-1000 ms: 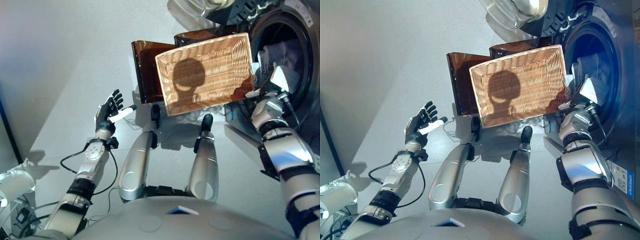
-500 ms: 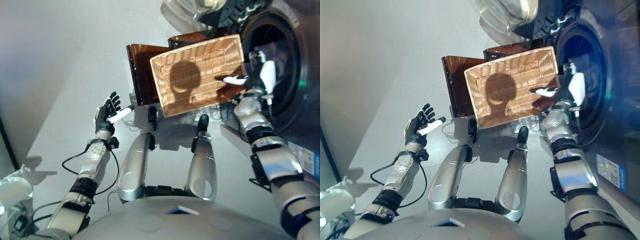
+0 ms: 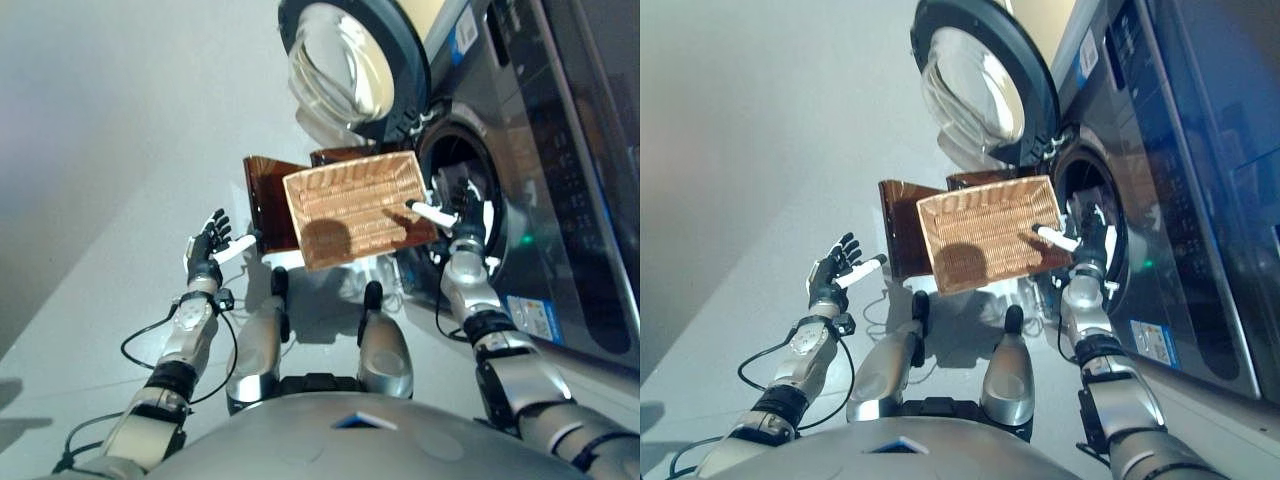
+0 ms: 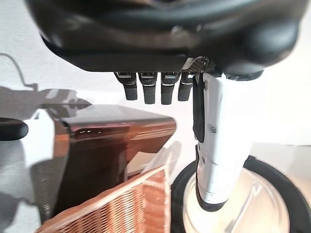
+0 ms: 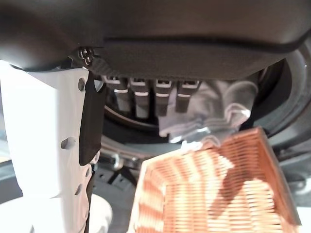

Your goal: Pick up the clothes and place them into the washing machine

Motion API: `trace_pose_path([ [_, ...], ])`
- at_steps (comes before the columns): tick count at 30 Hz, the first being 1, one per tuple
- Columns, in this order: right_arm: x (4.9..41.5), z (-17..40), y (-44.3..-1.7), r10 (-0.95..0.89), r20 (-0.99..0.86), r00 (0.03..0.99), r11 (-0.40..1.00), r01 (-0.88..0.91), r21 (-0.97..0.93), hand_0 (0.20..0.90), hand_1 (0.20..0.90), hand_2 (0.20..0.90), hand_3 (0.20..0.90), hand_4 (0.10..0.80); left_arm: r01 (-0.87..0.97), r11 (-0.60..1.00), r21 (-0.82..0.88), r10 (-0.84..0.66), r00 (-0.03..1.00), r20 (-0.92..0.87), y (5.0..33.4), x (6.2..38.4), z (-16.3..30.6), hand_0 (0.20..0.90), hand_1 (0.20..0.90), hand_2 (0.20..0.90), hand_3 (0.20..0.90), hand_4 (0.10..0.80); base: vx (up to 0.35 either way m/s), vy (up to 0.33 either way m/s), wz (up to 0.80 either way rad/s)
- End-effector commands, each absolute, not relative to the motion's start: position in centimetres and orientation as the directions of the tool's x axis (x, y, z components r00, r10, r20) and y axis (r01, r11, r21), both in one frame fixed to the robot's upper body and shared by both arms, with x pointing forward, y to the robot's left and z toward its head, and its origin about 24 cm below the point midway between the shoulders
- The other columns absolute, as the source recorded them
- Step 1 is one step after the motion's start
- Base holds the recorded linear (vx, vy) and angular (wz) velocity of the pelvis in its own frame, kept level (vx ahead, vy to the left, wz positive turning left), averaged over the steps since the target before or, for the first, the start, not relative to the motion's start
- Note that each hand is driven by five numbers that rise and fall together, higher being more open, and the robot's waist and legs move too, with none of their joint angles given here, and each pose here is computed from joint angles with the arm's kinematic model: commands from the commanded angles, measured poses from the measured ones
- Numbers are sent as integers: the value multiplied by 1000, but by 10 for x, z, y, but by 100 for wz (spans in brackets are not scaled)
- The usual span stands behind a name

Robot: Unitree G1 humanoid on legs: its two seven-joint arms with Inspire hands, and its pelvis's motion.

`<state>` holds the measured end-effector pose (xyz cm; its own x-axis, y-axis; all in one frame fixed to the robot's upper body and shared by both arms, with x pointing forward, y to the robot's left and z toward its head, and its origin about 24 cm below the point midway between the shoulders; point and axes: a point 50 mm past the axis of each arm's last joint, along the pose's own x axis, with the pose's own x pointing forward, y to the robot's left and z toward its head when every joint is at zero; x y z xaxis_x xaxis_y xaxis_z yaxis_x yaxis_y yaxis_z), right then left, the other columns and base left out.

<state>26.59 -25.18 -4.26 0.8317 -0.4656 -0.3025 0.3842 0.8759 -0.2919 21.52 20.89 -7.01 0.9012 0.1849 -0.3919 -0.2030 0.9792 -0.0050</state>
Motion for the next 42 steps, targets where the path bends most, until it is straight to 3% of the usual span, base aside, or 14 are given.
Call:
trace_pose_path([
  [1,267,-24,-266,-508,-188,841,857,473,-202,900,900,900,900,800,-211,976,54,218,925,-312,223,221,-59,900,900,900,900,800,80,36,24],
  [15,233,-60,-265,-486,-351,800,873,462,-155,900,900,900,900,800,-214,974,76,227,903,-364,235,201,-68,900,900,900,900,800,61,18,-2],
  [31,221,-62,-274,-523,-359,773,843,531,-85,900,900,900,900,800,-246,962,121,273,900,-341,255,194,-61,900,900,900,900,800,11,146,-1],
  [42,221,-62,-275,-519,-358,776,846,525,-90,900,900,900,900,800,-260,959,108,282,889,-361,255,186,-66,900,900,900,900,800,49,-16,-4],
])
